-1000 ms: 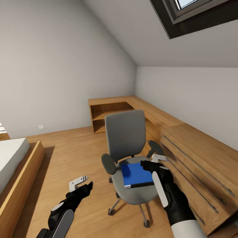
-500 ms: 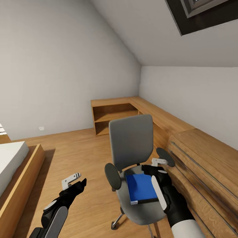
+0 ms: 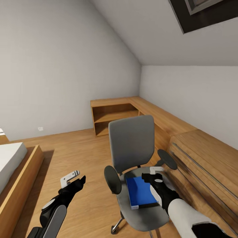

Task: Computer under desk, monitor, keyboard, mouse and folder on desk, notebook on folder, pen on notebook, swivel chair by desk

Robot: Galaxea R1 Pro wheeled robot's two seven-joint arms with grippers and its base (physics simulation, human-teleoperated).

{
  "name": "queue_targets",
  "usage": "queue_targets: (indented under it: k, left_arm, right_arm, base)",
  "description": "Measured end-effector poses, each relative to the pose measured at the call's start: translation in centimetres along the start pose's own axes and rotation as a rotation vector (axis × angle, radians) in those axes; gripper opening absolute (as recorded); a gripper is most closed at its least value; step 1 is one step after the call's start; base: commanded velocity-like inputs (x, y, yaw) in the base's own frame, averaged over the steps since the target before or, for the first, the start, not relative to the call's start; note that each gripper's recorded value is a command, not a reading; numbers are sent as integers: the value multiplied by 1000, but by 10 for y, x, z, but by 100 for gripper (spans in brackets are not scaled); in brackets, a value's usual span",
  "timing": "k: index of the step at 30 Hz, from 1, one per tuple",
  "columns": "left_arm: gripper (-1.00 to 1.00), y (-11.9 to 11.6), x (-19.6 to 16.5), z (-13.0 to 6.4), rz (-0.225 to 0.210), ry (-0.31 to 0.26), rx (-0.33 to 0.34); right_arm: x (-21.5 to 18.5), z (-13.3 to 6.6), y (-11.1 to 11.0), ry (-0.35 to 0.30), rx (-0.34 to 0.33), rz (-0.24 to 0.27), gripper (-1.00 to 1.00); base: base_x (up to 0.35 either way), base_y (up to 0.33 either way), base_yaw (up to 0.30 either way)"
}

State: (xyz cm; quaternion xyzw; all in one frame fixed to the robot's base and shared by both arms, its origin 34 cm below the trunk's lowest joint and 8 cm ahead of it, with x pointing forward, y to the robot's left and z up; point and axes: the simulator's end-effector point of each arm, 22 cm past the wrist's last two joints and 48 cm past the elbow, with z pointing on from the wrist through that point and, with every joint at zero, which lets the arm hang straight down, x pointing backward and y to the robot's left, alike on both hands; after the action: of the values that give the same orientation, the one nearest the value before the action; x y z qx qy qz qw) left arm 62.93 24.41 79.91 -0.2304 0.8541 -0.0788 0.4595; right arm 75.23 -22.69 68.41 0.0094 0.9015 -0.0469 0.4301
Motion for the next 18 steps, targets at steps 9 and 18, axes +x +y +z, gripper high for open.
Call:
queue_targets:
  k: [9, 18]
  left_arm:
    - [100, 6, 12, 8, -1, -1, -4]
    - [100, 12, 24, 16, 0, 0, -5]
  right_arm:
    - [-5, 15, -2, -49, 0, 7, 100]
    - [-9, 22, 7, -128, -8, 26, 100]
  base:
    - [0, 0, 0]
    - [0, 0, 0]
